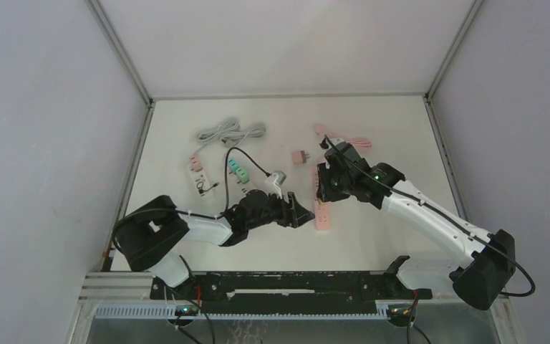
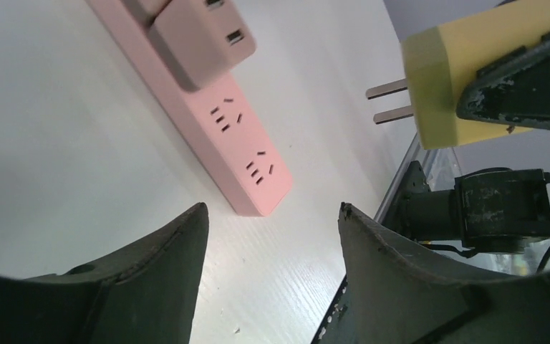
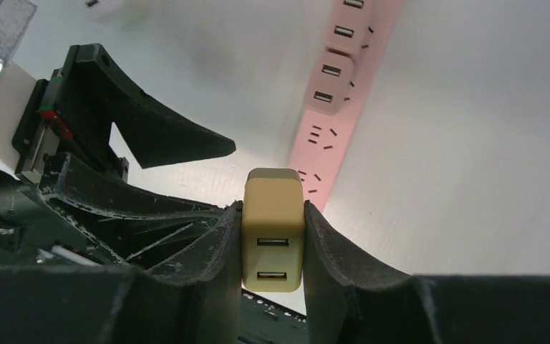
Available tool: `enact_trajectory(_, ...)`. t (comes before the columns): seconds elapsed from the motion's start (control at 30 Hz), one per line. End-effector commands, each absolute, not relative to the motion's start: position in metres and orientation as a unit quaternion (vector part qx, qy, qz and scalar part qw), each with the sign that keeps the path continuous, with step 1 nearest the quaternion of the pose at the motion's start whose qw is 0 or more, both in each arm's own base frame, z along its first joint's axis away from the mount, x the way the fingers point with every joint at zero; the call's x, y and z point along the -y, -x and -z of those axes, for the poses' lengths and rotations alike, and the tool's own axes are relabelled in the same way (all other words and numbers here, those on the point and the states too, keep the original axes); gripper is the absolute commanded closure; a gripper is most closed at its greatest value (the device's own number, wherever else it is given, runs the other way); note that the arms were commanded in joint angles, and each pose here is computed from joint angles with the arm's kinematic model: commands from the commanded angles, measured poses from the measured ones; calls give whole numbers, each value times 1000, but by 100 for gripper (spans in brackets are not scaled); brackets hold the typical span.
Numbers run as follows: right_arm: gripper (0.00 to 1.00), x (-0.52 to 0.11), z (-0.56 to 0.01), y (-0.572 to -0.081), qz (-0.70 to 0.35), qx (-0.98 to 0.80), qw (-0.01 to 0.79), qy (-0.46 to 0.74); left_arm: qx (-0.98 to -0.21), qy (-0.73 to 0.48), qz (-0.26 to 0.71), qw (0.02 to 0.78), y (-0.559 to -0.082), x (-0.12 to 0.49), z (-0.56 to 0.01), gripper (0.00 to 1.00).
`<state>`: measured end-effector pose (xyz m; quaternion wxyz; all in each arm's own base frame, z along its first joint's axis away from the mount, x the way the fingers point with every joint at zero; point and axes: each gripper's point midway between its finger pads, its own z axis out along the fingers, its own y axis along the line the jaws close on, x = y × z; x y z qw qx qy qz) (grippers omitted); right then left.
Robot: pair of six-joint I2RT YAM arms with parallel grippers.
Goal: Insert the plug
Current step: Insert the plug into the socket.
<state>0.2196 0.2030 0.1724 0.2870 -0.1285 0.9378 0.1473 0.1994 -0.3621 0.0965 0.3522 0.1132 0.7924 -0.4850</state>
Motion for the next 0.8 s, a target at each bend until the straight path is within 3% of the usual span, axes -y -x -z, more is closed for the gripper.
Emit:
enact_trajectory(0.0, 100, -202, -160, -231, -131, -936, 305, 119, -785, -61, 531, 315, -200, 376, -101, 31)
enact_trajectory(0.27, 100, -203, -129, -240, -114, -942, 296, 114, -806, -41, 529, 262, -199, 389, -74, 46)
enact_trajectory(0.77, 100, -199, -99, -250, -76, -946, 293, 114, -827, 19, 519, 215, -214, 395, -44, 55)
